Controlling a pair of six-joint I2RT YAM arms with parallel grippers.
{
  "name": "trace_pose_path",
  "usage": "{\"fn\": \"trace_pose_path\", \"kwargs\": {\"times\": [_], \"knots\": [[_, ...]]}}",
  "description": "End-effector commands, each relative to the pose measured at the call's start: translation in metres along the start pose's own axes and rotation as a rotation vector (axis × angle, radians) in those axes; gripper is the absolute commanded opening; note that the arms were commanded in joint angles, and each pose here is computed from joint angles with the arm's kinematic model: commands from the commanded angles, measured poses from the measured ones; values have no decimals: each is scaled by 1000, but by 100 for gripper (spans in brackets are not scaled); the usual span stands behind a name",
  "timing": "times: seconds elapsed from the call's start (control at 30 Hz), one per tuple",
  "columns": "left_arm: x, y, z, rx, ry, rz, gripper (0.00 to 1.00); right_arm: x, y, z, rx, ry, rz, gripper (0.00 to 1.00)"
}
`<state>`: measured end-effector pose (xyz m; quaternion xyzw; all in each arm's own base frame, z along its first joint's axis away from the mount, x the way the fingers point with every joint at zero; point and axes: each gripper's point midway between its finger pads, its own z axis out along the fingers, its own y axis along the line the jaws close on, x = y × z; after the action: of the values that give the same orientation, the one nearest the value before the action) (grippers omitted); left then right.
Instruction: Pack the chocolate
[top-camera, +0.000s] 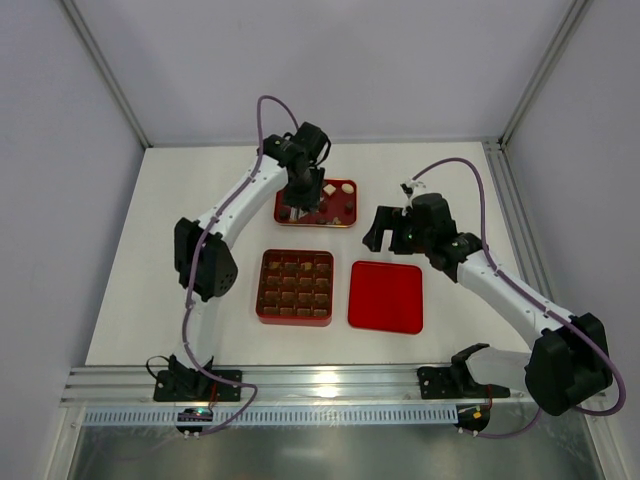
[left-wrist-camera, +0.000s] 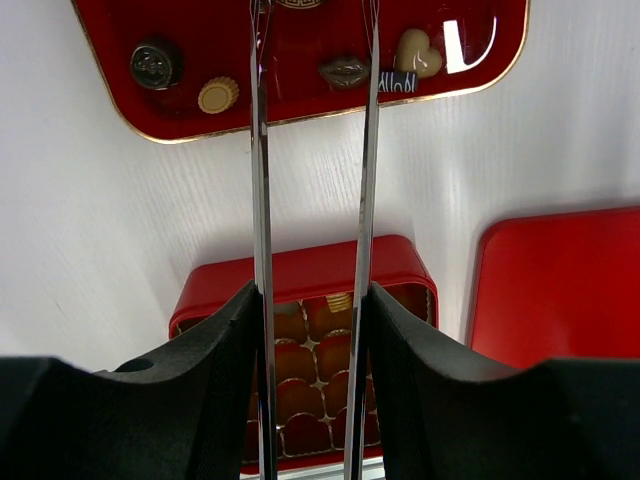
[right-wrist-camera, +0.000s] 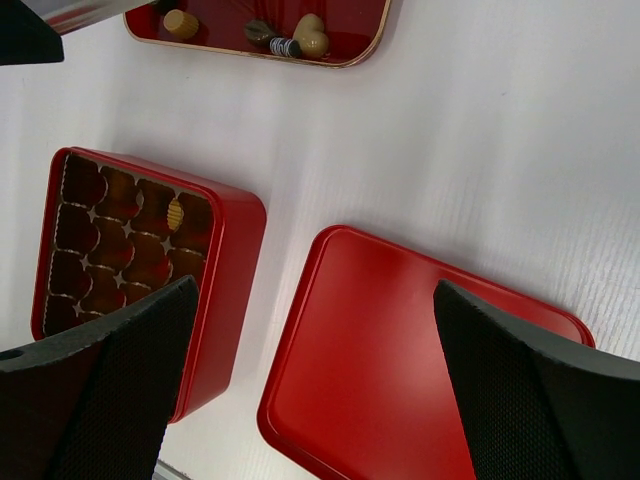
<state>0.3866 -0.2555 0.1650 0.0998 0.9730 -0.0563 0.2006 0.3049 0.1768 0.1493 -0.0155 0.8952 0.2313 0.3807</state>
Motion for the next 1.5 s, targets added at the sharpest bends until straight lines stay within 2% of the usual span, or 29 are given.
{"fn": "trace_pose_path", "kwargs": {"times": [0.0, 0.4, 1.47], "knots": [[-17, -6, -11, 36, -59, 2, 44, -18, 6, -7, -24, -59, -21, 100], [-13, -10, 10, 47, -22, -1, 44, -17, 1, -6, -19, -57, -15, 100], [-21, -15, 27, 67, -8, -12, 41, -15, -6, -5, -6, -53, -5, 100]]}}
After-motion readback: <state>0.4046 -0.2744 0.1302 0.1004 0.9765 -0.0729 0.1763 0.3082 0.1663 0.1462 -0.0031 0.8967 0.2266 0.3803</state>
